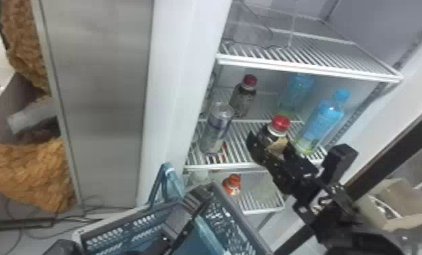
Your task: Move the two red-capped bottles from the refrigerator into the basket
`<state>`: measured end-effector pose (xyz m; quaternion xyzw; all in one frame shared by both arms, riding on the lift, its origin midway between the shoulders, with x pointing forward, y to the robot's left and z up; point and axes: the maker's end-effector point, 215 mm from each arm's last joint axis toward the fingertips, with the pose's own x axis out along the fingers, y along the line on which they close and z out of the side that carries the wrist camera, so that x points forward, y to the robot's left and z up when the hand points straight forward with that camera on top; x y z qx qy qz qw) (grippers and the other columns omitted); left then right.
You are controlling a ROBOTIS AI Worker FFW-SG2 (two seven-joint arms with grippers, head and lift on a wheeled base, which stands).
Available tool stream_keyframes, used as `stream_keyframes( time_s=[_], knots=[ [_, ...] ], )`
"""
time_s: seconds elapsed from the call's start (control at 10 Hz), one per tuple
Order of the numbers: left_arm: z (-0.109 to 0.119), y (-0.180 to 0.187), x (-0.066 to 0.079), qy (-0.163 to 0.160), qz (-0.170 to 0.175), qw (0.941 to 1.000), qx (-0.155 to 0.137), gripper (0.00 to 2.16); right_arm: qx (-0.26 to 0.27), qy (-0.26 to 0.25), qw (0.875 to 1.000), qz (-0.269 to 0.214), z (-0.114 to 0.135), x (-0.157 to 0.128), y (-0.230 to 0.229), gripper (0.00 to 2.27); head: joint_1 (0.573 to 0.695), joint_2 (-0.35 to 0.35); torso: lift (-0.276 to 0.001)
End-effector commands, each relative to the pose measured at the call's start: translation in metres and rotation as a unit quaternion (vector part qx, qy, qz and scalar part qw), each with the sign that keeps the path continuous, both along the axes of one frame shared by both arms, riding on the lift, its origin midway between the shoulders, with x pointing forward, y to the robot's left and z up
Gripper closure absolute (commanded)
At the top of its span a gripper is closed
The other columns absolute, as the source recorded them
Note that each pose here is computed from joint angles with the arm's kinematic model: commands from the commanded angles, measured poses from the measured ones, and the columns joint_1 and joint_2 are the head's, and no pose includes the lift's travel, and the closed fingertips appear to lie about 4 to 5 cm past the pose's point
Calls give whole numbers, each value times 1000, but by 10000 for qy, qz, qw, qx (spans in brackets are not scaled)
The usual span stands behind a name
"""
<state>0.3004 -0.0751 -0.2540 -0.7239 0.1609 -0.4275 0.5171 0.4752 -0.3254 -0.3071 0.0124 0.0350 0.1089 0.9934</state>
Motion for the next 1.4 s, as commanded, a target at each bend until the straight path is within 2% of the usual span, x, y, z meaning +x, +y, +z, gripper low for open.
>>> stream_keyframes(
  time_s=[0.0,0.4,0.7,1.0,1.3],
  knots=[
    [0,0,0,4,1,10000,-3,1204,24,19,10000,32,7,-23,5,1104,695,-350,0],
    [-2,-1,-2,40,-16,10000,-11,1204,45,335,9994,112,20,-74,17,1104,695,-350,0],
    [-3,-1,-2,71,-11,10000,-32,1204,319,562,9967,491,26,-106,50,1104,695,-350,0],
    [-5,2,2,88,54,9999,-23,1204,793,793,9892,948,23,-118,90,1104,695,-350,0],
    [-6,5,5,102,110,9999,-29,1204,1354,922,9743,1544,24,-125,142,1104,695,-350,0]
  ],
)
